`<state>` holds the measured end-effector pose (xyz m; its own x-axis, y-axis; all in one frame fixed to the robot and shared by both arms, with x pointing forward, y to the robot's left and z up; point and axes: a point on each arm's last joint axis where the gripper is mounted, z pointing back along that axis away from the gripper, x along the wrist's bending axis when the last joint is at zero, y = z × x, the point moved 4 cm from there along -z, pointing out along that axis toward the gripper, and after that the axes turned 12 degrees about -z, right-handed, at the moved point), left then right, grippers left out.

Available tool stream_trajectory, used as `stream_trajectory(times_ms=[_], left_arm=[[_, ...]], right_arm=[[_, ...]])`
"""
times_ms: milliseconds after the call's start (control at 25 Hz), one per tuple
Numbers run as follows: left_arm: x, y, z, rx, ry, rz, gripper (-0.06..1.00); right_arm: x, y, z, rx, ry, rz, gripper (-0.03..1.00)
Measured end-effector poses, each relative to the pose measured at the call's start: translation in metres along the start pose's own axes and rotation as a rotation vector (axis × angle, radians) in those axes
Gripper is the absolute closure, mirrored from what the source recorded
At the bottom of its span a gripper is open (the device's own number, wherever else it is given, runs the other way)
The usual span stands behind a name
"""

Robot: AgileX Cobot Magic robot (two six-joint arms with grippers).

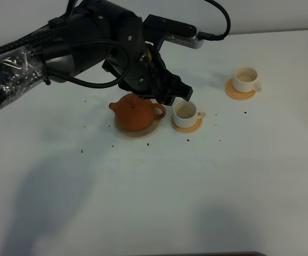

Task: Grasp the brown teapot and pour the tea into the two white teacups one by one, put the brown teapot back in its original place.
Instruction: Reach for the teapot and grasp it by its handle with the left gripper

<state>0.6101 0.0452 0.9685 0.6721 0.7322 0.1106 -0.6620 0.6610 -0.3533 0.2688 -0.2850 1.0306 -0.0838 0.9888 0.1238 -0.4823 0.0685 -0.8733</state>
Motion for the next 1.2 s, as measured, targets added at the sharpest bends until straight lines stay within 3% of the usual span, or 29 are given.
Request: stream_trajectory(times_ms=[240,560,960,1200], left_arm=[[0.006,-0.001,-0.028,0.032,-0.006,-0.042,0.39],[0.004,-0.006,-0.053,0.013,0.054,-0.102,0.4],[0.013,-0.007,-0.058,-0.001,0.05,-0.095,0.66],[0.014,-0.011,-0.062,-0.036,0.04,-0.124,0.67]], right_arm=[[0.0,0.0,0.0,0.0,0.0,0.0,0.73],[0.0,0.0,0.0,0.0,0.0,0.0,0.73],[0.0,0.0,0.0,0.0,0.0,0.0,0.73],[0.0,0.0,0.0,0.0,0.0,0.0,0.73]])
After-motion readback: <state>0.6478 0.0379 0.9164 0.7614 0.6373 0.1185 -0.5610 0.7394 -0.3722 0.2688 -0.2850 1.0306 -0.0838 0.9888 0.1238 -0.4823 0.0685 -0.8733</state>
